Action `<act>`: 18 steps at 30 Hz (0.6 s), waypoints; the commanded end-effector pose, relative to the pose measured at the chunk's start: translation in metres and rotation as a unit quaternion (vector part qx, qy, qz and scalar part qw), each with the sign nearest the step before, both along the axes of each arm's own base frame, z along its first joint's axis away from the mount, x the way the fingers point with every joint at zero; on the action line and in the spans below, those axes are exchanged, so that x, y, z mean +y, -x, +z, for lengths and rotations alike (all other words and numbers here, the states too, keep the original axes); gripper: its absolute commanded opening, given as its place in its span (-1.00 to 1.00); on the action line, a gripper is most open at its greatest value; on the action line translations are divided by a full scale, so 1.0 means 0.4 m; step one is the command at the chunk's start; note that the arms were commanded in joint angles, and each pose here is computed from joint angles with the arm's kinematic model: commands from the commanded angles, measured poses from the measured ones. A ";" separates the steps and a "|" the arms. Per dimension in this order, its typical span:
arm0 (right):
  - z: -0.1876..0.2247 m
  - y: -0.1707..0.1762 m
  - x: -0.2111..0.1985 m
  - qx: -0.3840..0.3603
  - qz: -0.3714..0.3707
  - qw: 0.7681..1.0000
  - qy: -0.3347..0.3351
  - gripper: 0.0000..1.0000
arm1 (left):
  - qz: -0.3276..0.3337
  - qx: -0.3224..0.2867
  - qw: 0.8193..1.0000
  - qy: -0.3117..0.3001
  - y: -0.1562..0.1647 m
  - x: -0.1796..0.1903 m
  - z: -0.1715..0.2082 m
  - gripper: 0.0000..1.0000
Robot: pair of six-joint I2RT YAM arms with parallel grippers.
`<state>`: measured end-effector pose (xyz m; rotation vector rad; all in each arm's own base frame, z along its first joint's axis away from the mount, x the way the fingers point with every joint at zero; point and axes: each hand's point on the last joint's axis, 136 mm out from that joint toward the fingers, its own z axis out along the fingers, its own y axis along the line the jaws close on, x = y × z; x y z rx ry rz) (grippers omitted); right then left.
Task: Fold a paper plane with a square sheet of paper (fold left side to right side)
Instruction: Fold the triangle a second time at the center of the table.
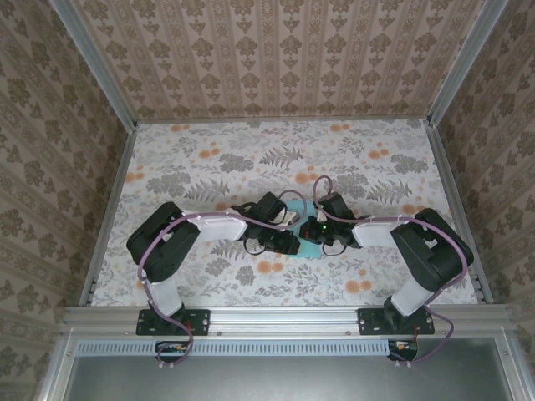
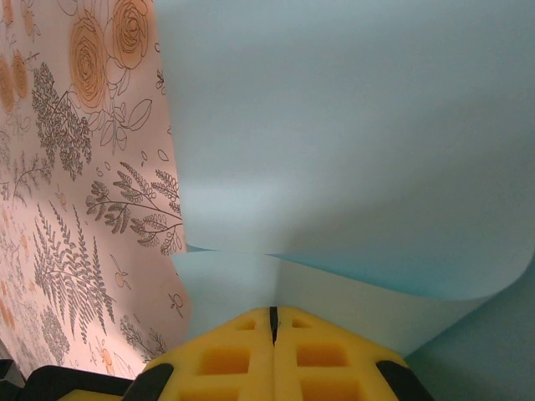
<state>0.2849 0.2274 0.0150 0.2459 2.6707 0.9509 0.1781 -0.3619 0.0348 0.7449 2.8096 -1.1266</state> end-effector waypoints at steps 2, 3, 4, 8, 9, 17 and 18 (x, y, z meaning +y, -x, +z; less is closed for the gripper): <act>-0.053 0.045 -0.044 0.043 -0.007 0.998 0.044 -1.00 | 0.001 0.008 1.000 -0.017 0.010 0.012 -0.025 -0.55; -0.053 0.045 -0.043 0.043 -0.007 0.998 0.044 -1.00 | 0.002 0.010 1.000 -0.019 0.013 0.015 -0.029 -0.55; -0.051 0.044 -0.043 0.042 -0.006 0.998 0.044 -1.00 | 0.002 0.010 1.000 -0.019 0.014 0.016 -0.031 -0.55; -0.052 0.045 -0.043 0.042 -0.006 0.998 0.045 -1.00 | 0.004 0.015 1.000 -0.023 0.021 0.022 -0.042 -0.56; -0.052 0.045 -0.044 0.043 -0.006 0.998 0.046 -1.00 | 0.004 0.017 1.000 -0.024 0.023 0.023 -0.044 -0.56; -0.054 0.048 -0.047 0.045 -0.006 0.998 0.049 -1.00 | 0.009 0.022 0.999 -0.033 0.035 0.036 -0.061 -0.56; -0.054 0.048 -0.047 0.044 -0.006 0.998 0.049 -1.00 | 0.010 0.022 0.999 -0.034 0.036 0.039 -0.062 -0.56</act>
